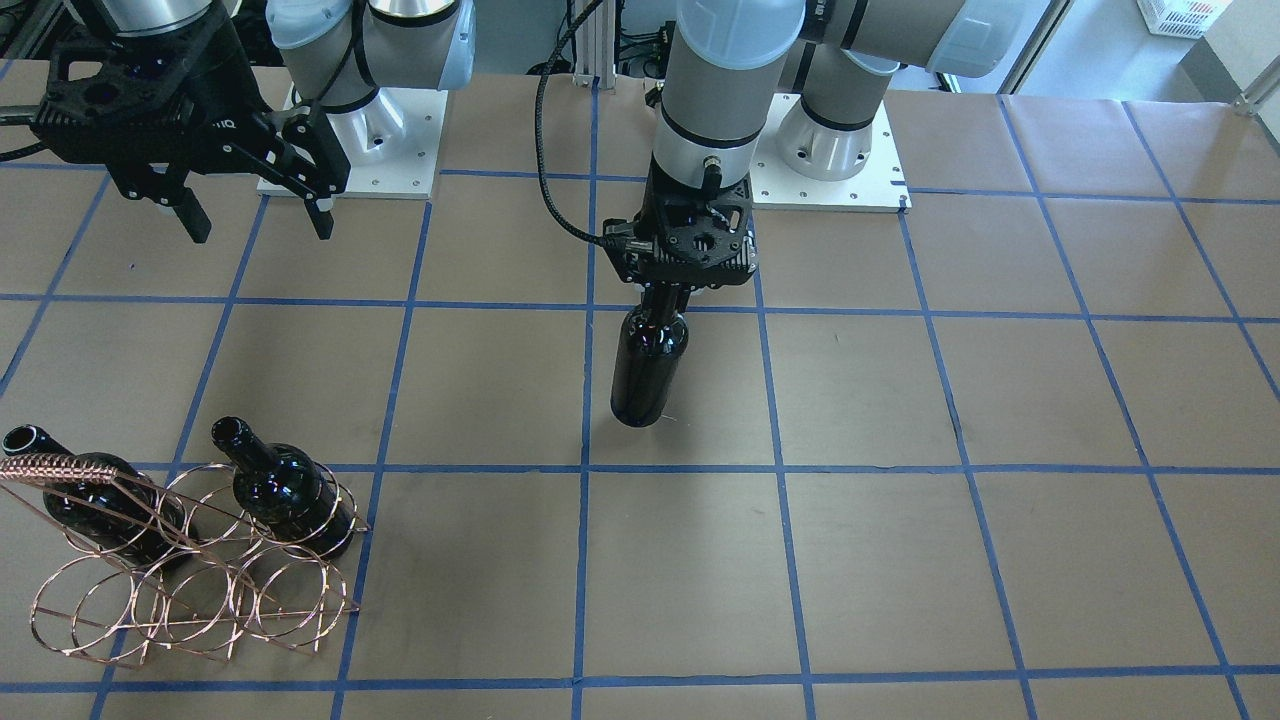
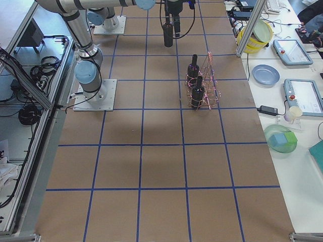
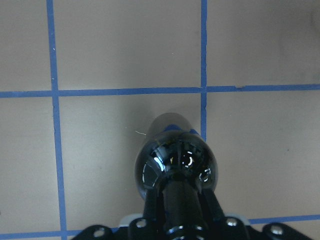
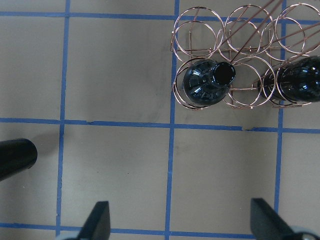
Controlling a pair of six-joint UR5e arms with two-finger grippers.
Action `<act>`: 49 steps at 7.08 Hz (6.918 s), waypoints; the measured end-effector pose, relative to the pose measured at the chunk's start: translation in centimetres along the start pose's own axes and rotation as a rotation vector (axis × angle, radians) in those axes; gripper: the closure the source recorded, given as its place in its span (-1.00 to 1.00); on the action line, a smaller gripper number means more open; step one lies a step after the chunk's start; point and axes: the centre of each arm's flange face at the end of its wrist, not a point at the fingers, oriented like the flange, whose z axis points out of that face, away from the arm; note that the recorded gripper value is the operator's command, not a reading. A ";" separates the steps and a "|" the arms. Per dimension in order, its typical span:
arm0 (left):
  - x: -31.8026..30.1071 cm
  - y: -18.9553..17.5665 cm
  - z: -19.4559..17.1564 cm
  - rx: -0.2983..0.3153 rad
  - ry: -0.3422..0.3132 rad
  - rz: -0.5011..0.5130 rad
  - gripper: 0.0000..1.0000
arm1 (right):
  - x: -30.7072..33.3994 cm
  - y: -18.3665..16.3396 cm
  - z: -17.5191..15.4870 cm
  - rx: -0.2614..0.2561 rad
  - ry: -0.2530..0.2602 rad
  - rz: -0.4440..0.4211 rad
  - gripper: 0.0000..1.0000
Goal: Place wine into wine basket
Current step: 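Lift the bottle with the left gripper and stand it upright mid-table, then open the left gripper and withdraw it from the upright bottle, then reach the right gripper to the upright bottle and grasp its neck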
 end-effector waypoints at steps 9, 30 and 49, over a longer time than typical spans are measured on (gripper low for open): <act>2.9 2.3 2.7 -0.061 0.028 0.010 1.00 | 0.0 0.0 0.1 -0.001 0.000 -0.001 -1.00; -19.5 -5.9 -15.4 0.067 -0.010 -0.156 -1.00 | -13.3 1.3 3.5 -0.058 -0.019 0.055 -1.00; -18.1 0.1 -13.5 -0.044 -0.042 -0.073 -1.00 | -27.8 5.5 14.8 -0.157 0.017 0.090 0.78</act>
